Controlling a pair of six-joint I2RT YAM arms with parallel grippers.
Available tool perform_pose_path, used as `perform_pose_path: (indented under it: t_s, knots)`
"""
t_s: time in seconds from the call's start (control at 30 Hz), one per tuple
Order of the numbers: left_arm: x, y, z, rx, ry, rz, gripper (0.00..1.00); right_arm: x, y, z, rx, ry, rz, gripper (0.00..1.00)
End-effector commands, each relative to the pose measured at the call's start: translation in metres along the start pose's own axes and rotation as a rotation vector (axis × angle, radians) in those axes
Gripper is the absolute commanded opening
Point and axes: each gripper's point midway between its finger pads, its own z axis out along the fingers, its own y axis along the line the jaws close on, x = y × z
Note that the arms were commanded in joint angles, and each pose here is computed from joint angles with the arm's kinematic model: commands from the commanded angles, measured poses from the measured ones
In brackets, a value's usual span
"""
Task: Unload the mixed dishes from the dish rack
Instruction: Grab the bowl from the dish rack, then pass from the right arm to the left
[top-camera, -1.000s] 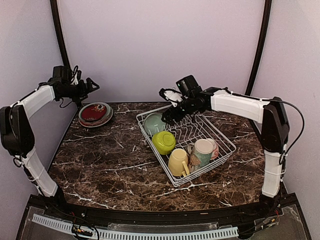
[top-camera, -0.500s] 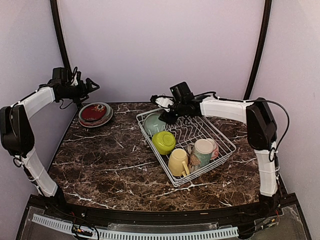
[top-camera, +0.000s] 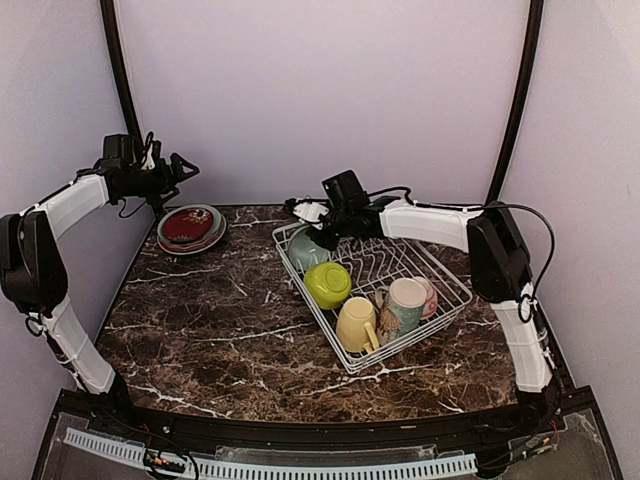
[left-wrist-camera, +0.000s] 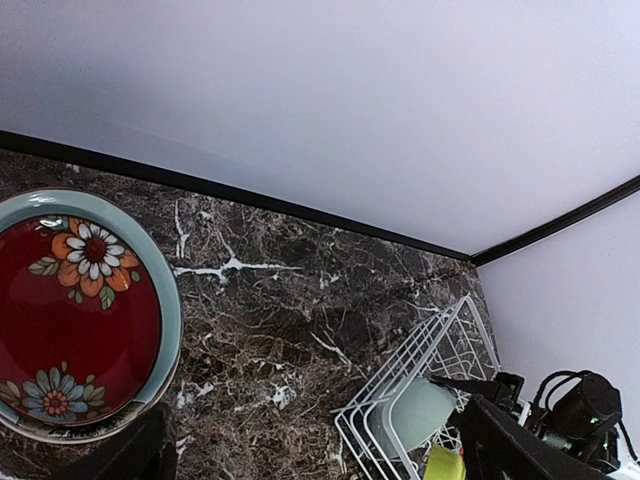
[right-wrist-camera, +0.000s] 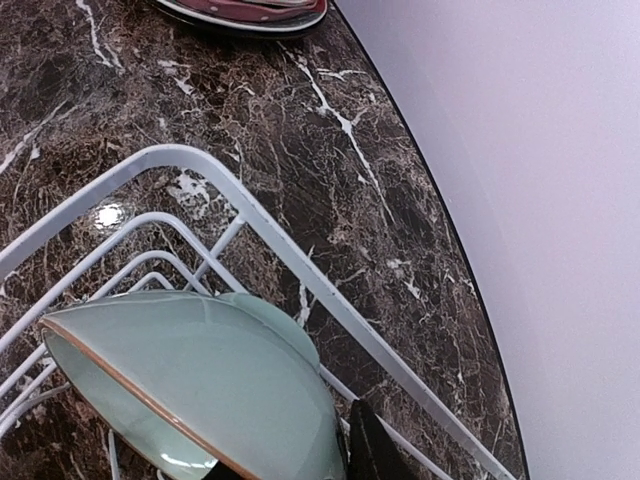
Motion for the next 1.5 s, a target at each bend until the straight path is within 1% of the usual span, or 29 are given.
perform_pose_path:
  t_s: [0.0,0.13,0.3,0.43,0.57,0.73,0.93,1.07,1.17,1.23,1.37,1.47]
  knots:
    - [-0.003,-0.013,-0.011,0.036,-0.021,0.015,0.98,-0.012,-0.002,0.003,0.042,-0.025,-0.047,0.22]
    - [-0.004,-0.015,-0.013,0.038,-0.028,0.018,0.98,-0.010,0.001,0.006,0.069,-0.012,-0.068,0.13]
    - [-0.003,-0.015,-0.011,0.046,-0.020,0.010,0.98,-0.017,-0.002,0.001,0.108,-0.027,-0.097,0.01]
    - [-0.003,-0.013,-0.011,0.036,-0.025,0.014,0.98,-0.025,-0.011,-0.009,0.166,-0.039,-0.115,0.00]
    - [-0.002,-0.012,-0.010,0.043,-0.019,0.006,0.98,-0.037,-0.030,-0.028,0.296,-0.057,-0.125,0.00]
    - [-0.002,-0.013,-0.010,0.041,-0.020,0.007,0.98,-0.052,-0.059,-0.067,0.503,-0.095,-0.101,0.00]
    - [-0.002,-0.014,-0.010,0.045,-0.024,0.008,0.98,-0.060,-0.093,-0.120,0.715,-0.141,0.003,0.00]
    - [0.000,-0.015,-0.008,0.056,-0.015,0.000,0.97,-0.062,-0.112,-0.153,0.807,-0.152,0.128,0.00]
    - [0.003,-0.019,-0.006,0.061,-0.010,0.010,0.97,-0.056,-0.113,-0.165,0.769,-0.133,0.271,0.00]
    - [0.007,-0.022,-0.002,0.068,0.000,0.014,0.98,-0.055,-0.107,-0.171,0.699,-0.152,0.424,0.00]
    - [0.013,-0.035,0.003,0.092,0.015,0.046,0.97,-0.058,-0.079,-0.171,0.451,-0.171,0.652,0.00]
    - [0.032,-0.069,0.012,0.154,0.052,0.126,0.96,-0.055,-0.058,-0.171,0.322,-0.164,0.786,0.00]
